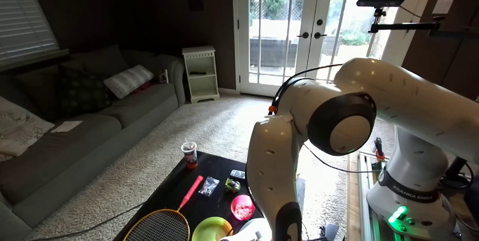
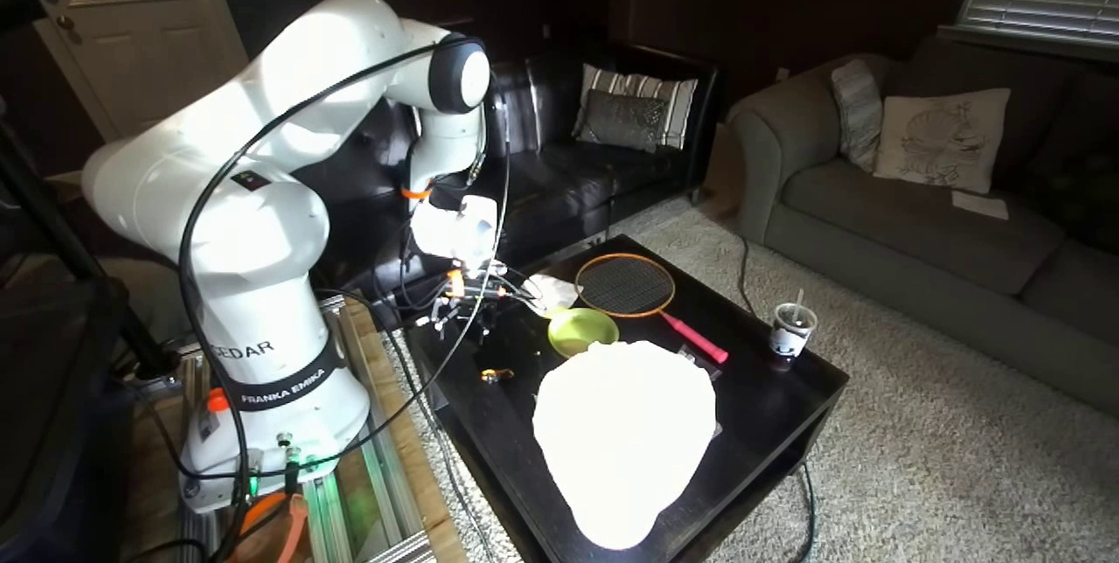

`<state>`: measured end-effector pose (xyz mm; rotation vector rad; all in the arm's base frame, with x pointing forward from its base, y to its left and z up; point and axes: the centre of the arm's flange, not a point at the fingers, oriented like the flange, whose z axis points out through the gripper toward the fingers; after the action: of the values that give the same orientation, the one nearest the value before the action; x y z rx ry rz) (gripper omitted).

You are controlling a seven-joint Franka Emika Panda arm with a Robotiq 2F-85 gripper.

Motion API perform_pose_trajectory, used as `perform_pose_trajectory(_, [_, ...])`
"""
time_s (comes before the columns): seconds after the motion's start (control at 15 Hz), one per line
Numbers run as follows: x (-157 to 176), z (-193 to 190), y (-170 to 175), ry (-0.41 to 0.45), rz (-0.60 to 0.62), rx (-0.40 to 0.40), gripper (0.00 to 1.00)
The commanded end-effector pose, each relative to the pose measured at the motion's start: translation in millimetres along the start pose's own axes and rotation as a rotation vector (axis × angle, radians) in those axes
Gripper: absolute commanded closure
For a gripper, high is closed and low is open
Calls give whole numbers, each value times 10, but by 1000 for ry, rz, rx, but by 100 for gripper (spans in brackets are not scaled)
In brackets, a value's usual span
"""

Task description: Move the orange and black object to the left.

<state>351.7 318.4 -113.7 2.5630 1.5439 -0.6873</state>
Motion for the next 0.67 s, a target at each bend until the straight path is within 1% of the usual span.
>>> perform_pose_trajectory(0.0, [3,-7,1,1,0,0,0])
perform_pose_trajectory(0.13, [5,-9,-3,2,-1,0,0])
perform_pose_trajectory(0.27, [50,99,149,-3,34,-25,0])
perform_pose_trajectory(0.33, [60,149,234,-14,53,-53,0])
perform_pose_trajectory(0.6, [93,296,533,-35,96,-120,0])
